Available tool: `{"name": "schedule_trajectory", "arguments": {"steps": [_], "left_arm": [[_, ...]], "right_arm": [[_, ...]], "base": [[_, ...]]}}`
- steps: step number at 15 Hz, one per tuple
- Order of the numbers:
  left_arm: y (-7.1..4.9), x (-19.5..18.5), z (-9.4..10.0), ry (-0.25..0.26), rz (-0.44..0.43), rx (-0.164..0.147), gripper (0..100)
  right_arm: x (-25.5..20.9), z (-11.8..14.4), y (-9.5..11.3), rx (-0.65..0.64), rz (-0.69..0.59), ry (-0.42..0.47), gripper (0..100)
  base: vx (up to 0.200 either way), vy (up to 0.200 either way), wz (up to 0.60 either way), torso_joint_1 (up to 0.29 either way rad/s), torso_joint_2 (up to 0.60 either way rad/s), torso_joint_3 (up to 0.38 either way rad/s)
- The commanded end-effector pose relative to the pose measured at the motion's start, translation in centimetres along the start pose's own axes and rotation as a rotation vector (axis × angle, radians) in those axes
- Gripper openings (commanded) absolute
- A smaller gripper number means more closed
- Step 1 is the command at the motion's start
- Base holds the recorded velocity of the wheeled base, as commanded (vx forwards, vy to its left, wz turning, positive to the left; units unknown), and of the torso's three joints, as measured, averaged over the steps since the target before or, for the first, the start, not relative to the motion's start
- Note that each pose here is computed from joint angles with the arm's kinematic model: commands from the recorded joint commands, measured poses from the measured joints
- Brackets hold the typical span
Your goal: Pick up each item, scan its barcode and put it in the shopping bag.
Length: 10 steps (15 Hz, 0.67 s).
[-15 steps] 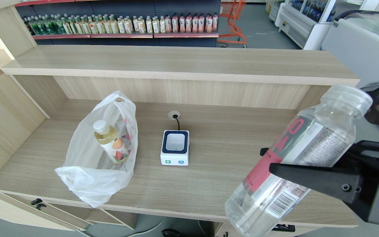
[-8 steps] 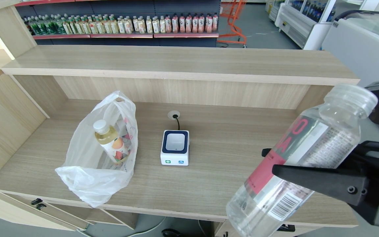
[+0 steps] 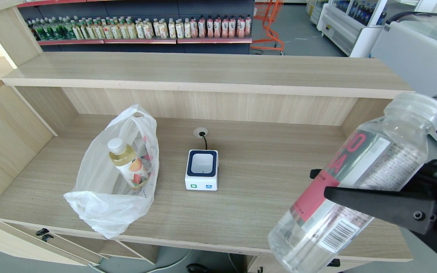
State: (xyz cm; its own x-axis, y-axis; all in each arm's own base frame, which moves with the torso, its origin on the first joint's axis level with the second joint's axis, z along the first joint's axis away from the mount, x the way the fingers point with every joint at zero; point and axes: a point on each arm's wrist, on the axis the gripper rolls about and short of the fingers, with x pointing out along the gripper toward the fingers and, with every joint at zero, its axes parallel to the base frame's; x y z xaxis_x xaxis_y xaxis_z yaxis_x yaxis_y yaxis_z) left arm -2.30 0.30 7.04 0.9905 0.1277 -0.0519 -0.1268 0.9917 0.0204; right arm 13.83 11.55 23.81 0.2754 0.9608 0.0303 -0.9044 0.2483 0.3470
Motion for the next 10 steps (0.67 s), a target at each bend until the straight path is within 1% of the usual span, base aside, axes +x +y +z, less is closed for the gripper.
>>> {"name": "schedule_trajectory", "arguments": {"steps": [1,7,8,9,10], "left_arm": [[0.0,0.0,0.0,0.0,0.001,0.0,100],[0.0,0.0,0.0,0.0,0.001,0.0,100],[0.0,0.0,0.0,0.0,0.001,0.0,100],[0.0,0.0,0.0,0.0,0.001,0.0,100],[0.0,0.0,0.0,0.0,0.001,0.0,100]], "right_arm": [[-0.2,0.1,0.2,-0.005,0.011,-0.003,0],[-0.1,0.0,-0.1,-0.009,0.003,0.002,0],[-0.1,0.0,-0.3,-0.043,-0.01,0.001,0],[-0.3,-0.1,-1.0,-0.148,-0.046,0.005,0],[-0.7,-0.5,-2.8,-0.327,-0.126,0.035,0]], "base": [[0.0,0.0,0.0,0.0,0.0,0.0],[0.0,0.0,0.0,0.0,0.0,0.0],[0.0,0.0,0.0,0.0,0.0,0.0],[0.0,0.0,0.0,0.0,0.0,0.0],[0.0,0.0,0.0,0.0,0.0,0.0]]}}
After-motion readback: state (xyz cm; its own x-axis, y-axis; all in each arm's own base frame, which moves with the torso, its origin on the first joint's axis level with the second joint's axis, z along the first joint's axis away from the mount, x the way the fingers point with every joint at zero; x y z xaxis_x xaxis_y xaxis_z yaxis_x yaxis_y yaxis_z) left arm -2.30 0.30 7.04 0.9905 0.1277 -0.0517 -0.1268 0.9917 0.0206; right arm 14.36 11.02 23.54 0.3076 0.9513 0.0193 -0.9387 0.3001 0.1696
